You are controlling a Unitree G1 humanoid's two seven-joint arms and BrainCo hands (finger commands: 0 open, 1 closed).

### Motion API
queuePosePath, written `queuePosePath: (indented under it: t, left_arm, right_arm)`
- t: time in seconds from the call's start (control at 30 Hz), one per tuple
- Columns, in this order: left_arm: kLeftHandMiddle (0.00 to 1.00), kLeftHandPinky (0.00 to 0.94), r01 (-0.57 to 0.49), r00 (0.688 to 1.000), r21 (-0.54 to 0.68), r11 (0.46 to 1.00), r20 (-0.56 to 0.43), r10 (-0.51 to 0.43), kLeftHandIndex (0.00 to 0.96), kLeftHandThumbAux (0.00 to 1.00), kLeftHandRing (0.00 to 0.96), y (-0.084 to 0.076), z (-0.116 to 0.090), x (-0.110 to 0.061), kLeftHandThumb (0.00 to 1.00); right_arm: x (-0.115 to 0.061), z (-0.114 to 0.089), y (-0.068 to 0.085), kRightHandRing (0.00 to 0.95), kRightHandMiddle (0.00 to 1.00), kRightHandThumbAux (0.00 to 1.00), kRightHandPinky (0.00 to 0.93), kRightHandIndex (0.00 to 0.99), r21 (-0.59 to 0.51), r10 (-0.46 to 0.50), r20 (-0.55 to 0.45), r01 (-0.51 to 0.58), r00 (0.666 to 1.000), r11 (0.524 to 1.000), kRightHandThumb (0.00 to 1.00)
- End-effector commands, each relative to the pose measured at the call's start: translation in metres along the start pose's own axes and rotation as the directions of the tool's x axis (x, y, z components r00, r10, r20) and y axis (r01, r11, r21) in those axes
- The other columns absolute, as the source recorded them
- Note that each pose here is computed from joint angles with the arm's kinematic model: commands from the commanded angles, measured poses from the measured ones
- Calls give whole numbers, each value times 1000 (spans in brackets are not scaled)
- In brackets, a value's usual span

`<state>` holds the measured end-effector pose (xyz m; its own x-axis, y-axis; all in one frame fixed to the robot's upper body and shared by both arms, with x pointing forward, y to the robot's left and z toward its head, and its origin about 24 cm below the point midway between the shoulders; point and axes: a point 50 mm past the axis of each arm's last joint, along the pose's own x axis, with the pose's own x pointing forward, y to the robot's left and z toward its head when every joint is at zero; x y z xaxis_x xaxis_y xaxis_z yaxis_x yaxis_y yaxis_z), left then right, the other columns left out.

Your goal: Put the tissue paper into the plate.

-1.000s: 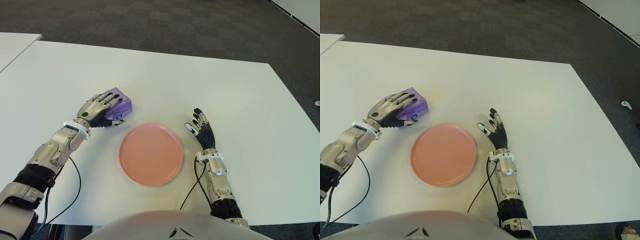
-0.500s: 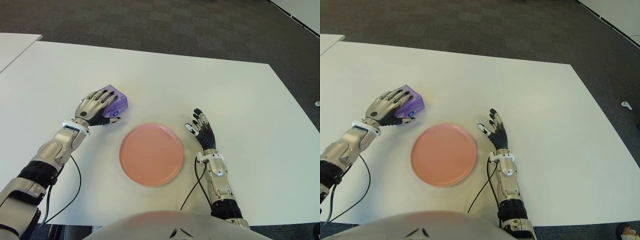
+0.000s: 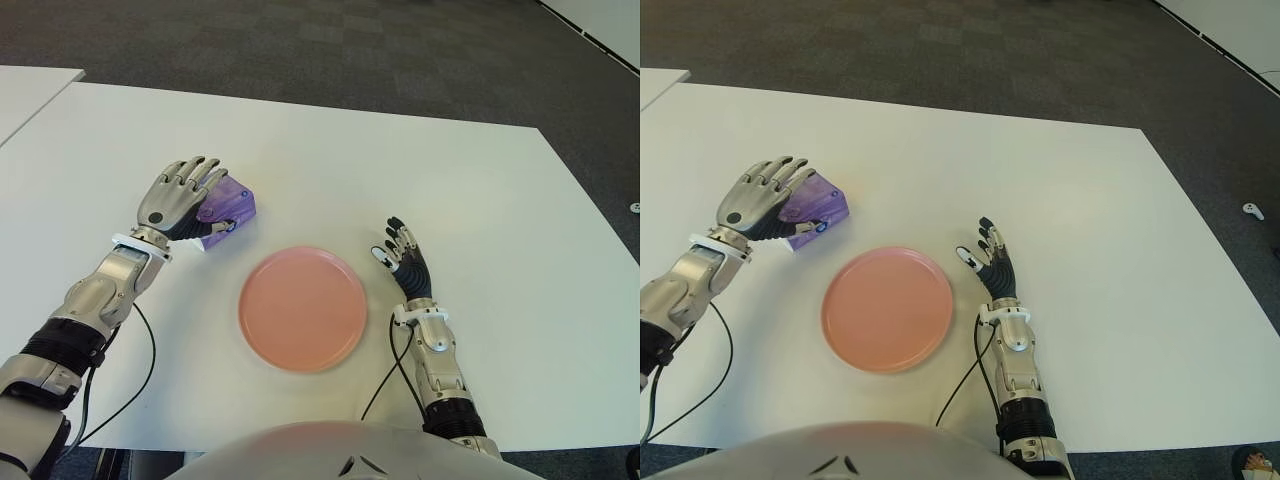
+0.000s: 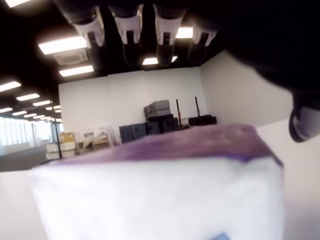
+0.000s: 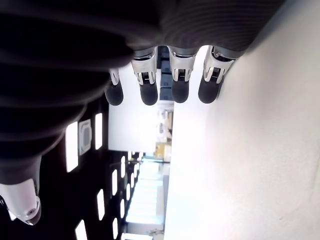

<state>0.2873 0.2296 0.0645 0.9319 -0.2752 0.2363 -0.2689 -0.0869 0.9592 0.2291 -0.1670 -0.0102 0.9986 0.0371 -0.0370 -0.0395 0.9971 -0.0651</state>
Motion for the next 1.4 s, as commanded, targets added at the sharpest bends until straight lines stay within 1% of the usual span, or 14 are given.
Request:
queuePosePath:
  t: [0.03, 0.3, 0.47, 0.57, 0.73, 0.83, 0.9, 1.0, 1.2, 1.4]
  left_arm:
    - [0, 0, -44, 999, 12, 999, 10, 44, 0, 375, 0, 5, -1, -5, 22]
    - [0, 0, -158, 987, -30, 987, 24, 159, 0, 389, 0, 22, 0, -7, 44]
    - [0, 0, -210, 977, -48, 977, 36, 212, 0, 393, 0, 33, 2, -10, 62]
    - [0, 0, -230, 972, -56, 971, 39, 233, 0, 396, 0, 38, 2, -12, 77]
    - [0, 0, -250, 967, -66, 966, 36, 253, 0, 396, 0, 42, 3, -13, 88]
    - [0, 0, -232, 971, -86, 969, 33, 236, 0, 395, 0, 42, 2, -13, 88]
    - [0, 0, -210, 977, -106, 972, 27, 214, 0, 395, 0, 38, 1, -13, 87]
    - [0, 0, -149, 988, -159, 976, 17, 153, 0, 394, 0, 27, 1, -13, 84]
    - [0, 0, -66, 997, -229, 971, 27, 74, 0, 391, 0, 9, 4, -12, 88]
    - [0, 0, 9, 1000, -257, 966, 27, -3, 0, 376, 0, -2, 4, -12, 87]
  right_arm:
    - [-39, -57, 1, 19, 27, 571, 42, 31, 29, 5, -329, 5, 944, 1000, 78]
    - [-39, -58, 1, 17, 24, 573, 40, 30, 29, 6, -333, 4, 943, 1000, 79]
    - [-39, -59, 1, 13, 21, 575, 34, 25, 29, 9, -337, 0, 941, 1000, 80]
    - [-39, -59, 2, 11, 19, 574, 31, 20, 29, 12, -339, -2, 941, 1000, 80]
    - [-39, -59, 2, 11, 18, 569, 30, 17, 30, 15, -340, -5, 940, 1000, 83]
    - [-38, -59, 2, 13, 20, 565, 32, 20, 29, 15, -338, -6, 941, 1000, 81]
    - [-38, -58, 2, 15, 22, 566, 37, 22, 28, 15, -336, -6, 942, 1000, 80]
    - [-37, -58, 3, 20, 25, 569, 42, 28, 28, 15, -333, -6, 943, 1000, 79]
    - [-37, -57, 2, 24, 27, 574, 45, 32, 26, 15, -329, -7, 944, 1000, 78]
    - [-37, -57, 2, 26, 26, 577, 53, 32, 22, 17, -326, -10, 945, 1000, 77]
